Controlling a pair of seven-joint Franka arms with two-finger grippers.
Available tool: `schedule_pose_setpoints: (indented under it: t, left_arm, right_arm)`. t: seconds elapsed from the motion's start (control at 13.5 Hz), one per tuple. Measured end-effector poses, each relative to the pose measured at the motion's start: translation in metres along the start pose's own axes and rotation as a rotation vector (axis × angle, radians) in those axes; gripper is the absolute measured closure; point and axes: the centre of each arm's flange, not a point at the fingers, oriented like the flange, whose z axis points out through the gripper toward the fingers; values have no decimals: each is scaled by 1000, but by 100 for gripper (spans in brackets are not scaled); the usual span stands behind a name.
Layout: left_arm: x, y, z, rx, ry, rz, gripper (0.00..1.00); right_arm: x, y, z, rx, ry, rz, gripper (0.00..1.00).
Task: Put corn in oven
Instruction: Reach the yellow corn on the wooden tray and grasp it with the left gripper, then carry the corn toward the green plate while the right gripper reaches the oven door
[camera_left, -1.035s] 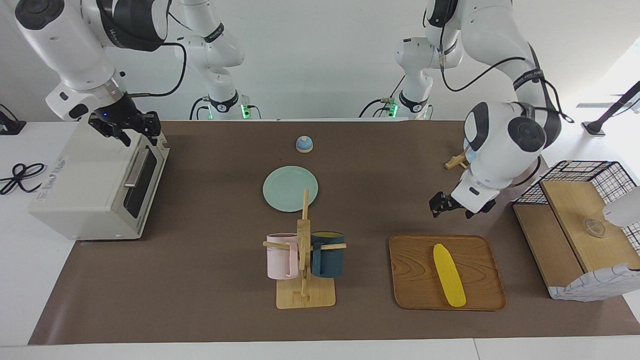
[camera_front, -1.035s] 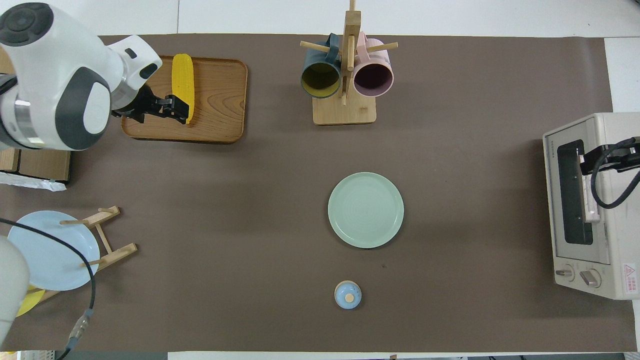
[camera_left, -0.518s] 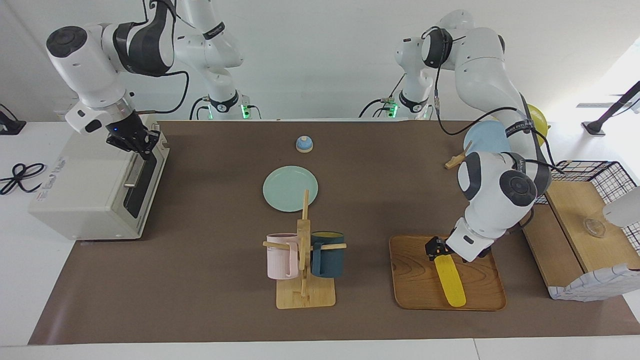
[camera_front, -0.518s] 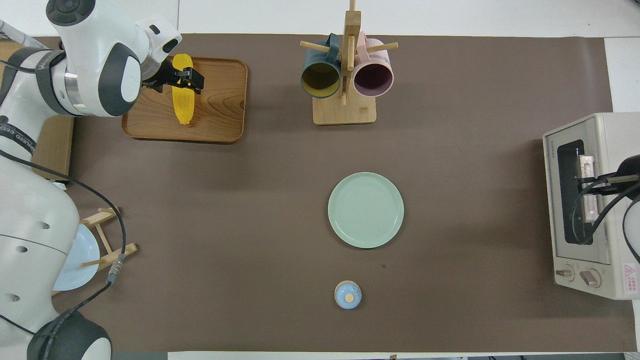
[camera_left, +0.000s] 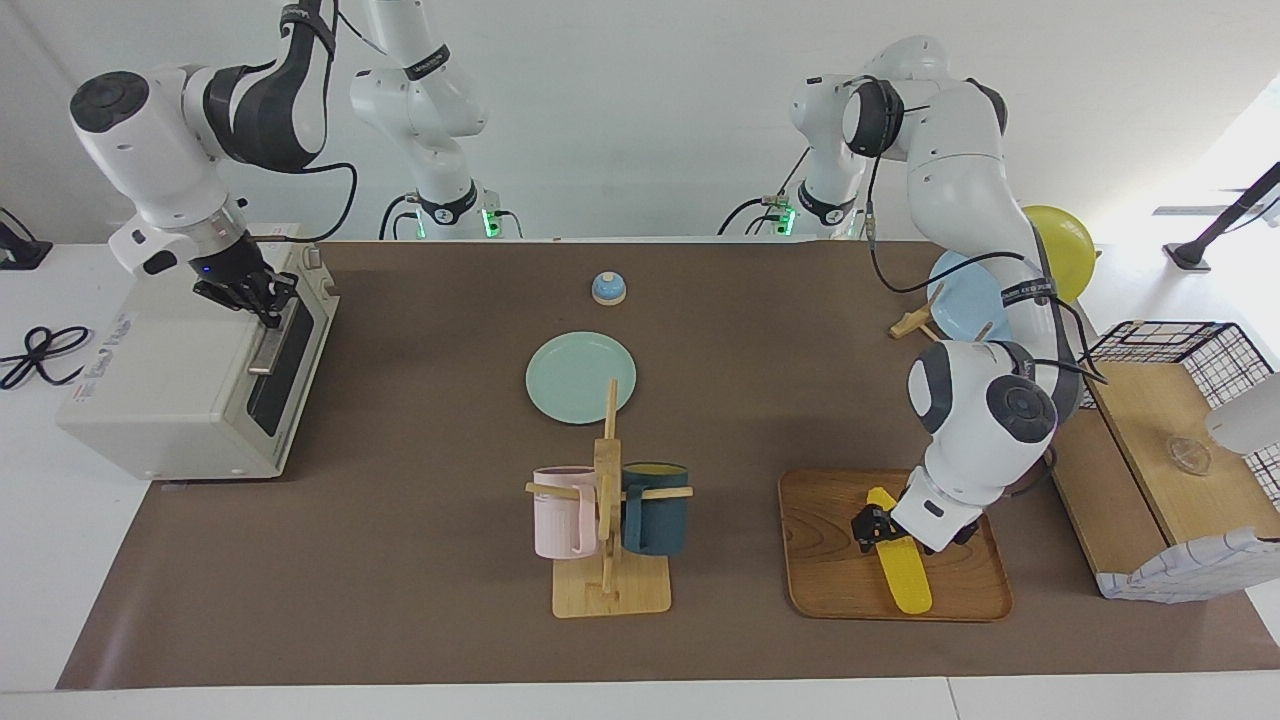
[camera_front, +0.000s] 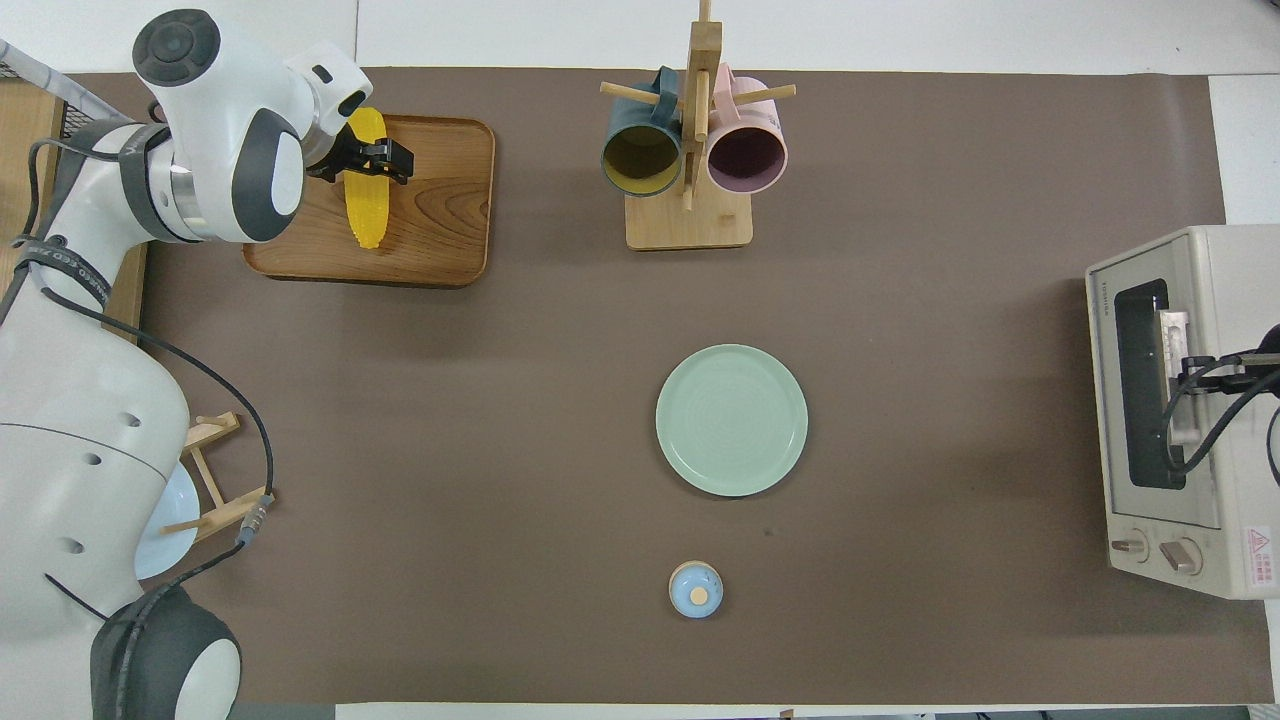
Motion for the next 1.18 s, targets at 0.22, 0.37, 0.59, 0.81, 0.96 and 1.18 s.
schedule_pose_setpoints:
  t: [0.22,0.37,0.59,0.81,0.96,1.18]
  left_arm:
    - [2,-1,3,0,20,0,0]
    - [3,-1,3,0,27,0,6]
    - [3,-1,2,-1,28,0,42]
    - [4,1,-3,-9,24,-31,44]
    - [1,3,-38,-12,-28,-47,44]
    - [-22,20,-132,-21,-61,-103,44]
  right_arm:
    - [-1,3,6,2,-11,6,99]
    - [-2,3,7,3,-11,6,99]
    - [-1,2,7,2,-11,14,99]
    - [-1,1,8,3,-10,15,99]
    - [-1,-2,8,3,-11,9,99]
    - [2,-25,13,3,-21,-9,99]
